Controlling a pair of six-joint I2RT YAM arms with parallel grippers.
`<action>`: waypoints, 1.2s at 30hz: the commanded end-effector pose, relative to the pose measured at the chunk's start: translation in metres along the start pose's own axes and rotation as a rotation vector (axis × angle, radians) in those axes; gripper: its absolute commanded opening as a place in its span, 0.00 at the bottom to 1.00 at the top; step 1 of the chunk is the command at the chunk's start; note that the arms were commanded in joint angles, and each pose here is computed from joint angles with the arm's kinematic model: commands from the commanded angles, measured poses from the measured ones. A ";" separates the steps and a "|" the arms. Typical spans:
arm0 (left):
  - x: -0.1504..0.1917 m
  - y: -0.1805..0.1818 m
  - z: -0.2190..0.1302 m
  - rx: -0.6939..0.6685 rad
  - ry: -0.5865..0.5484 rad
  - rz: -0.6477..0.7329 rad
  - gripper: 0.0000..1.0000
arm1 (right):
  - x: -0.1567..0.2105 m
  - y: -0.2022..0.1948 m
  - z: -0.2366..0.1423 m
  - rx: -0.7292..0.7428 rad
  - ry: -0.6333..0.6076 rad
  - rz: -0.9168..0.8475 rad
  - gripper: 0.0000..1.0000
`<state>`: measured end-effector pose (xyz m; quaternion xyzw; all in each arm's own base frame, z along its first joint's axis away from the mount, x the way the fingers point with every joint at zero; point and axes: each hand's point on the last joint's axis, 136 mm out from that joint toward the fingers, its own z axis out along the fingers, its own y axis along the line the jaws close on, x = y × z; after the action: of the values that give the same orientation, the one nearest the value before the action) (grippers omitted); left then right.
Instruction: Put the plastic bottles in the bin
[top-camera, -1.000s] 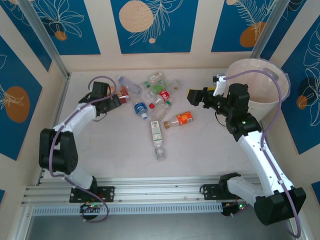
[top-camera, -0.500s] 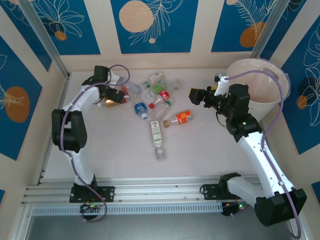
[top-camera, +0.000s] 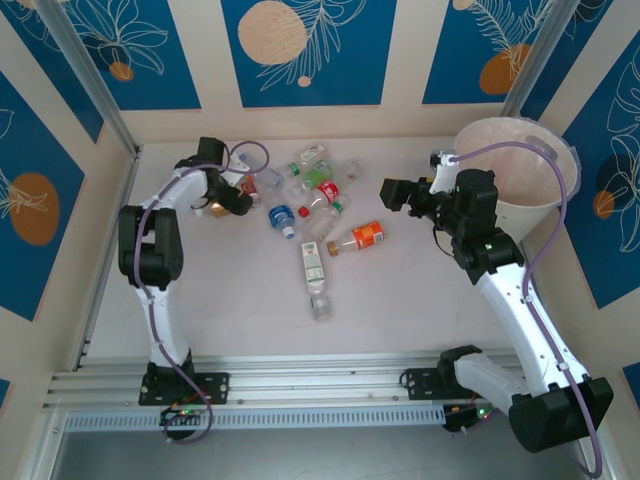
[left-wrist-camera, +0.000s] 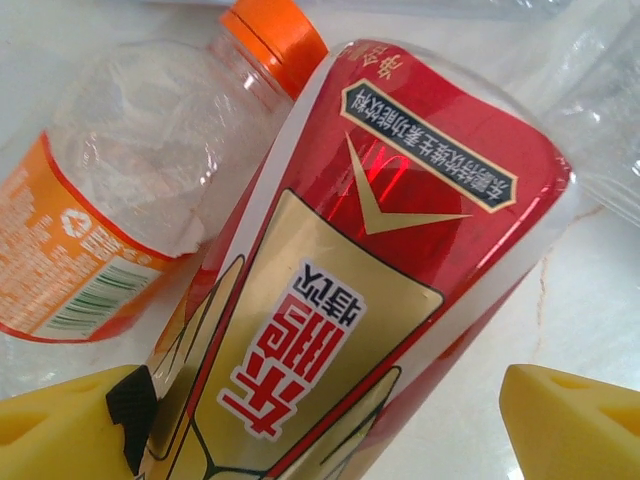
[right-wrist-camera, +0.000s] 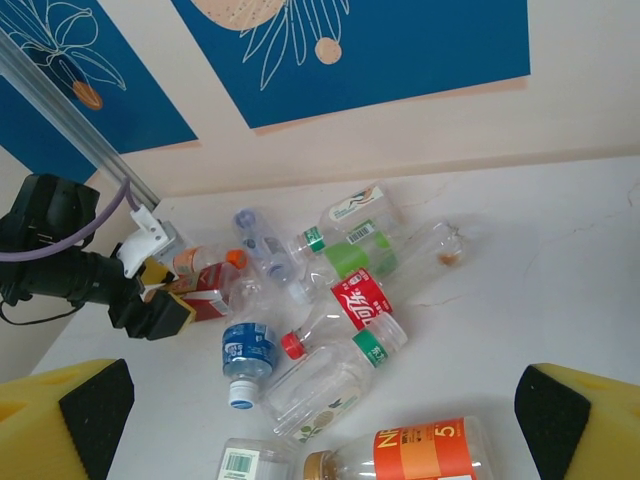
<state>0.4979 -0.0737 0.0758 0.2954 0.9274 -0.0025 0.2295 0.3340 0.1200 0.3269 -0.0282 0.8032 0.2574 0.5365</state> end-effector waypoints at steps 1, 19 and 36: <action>0.016 -0.041 -0.016 0.160 0.028 -0.011 0.89 | -0.008 -0.002 -0.004 0.020 -0.023 -0.013 1.00; 0.065 -0.033 -0.001 -0.011 0.121 0.050 1.00 | -0.015 -0.001 -0.003 0.022 -0.016 -0.020 1.00; 0.042 -0.055 -0.038 -0.029 -0.106 -0.028 0.58 | -0.011 0.000 0.002 0.010 0.005 0.013 1.00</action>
<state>0.4103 -0.0745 0.0427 0.2977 0.9310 0.0180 0.2105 0.3381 0.1173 0.3256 -0.0242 0.8101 0.2500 0.5298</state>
